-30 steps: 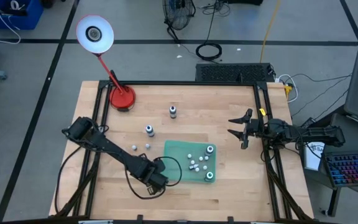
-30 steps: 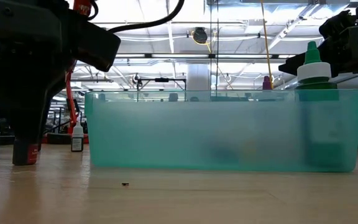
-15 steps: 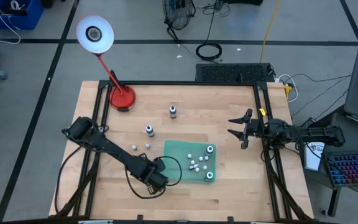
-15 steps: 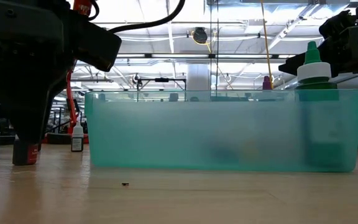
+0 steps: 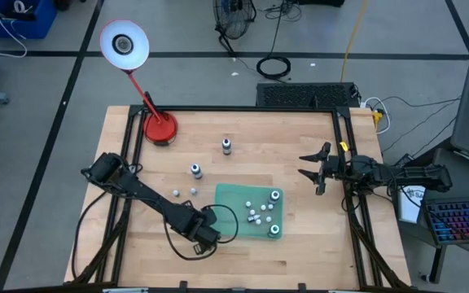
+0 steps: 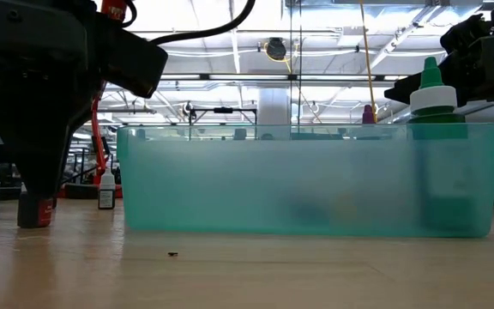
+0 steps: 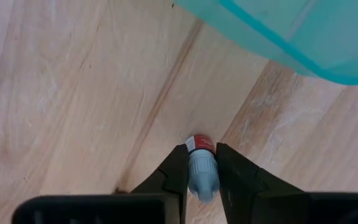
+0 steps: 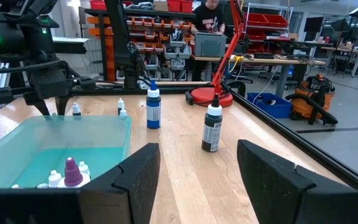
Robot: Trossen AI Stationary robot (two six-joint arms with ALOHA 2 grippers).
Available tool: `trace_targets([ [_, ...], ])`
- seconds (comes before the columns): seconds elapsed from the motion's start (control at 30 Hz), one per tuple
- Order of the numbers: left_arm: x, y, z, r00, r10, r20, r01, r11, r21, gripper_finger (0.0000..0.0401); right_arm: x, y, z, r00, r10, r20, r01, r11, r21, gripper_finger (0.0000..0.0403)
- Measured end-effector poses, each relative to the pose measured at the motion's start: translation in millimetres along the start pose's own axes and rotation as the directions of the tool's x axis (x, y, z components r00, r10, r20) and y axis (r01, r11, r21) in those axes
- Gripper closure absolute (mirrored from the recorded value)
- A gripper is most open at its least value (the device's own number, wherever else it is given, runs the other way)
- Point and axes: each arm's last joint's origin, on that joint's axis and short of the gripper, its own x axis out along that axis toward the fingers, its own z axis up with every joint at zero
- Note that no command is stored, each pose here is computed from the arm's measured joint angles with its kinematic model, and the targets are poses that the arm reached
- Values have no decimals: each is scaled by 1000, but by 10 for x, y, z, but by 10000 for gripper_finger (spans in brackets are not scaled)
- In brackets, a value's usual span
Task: Pick & Place food coloring
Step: Put the small red food coloring bottle into the green bin
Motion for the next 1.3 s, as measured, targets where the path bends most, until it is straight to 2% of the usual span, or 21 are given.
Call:
trace_targets([
  [0.33,-73,-57,33,999,-40,2,40,996,86,338,0,0,0,1000,0,0,0,1000,0,198],
  [0.5,-355,-134,55,1000,-11,11,10,991,131,338,0,0,0,1000,0,0,0,1000,0,201],
  [0.63,-706,-158,60,999,50,20,-53,989,138,338,0,0,0,1000,0,0,0,1000,0,198],
  [0.7,-898,-172,101,997,50,53,-56,989,139,338,0,0,0,1000,0,0,0,1000,0,198],
  [0.83,-1226,-170,302,986,-11,169,-17,986,166,338,0,0,0,1000,0,0,0,1000,0,201],
  [0.93,-1326,-121,481,970,-51,236,2,979,205,338,0,0,0,1000,0,0,0,1000,0,201],
  [1.1,-1346,-60,793,933,-150,326,63,963,262,338,0,0,0,1000,0,0,0,1000,0,198],
  [1.3,-1095,-128,1138,899,-205,387,49,925,377,338,0,0,0,1000,0,0,0,1000,0,201],
])
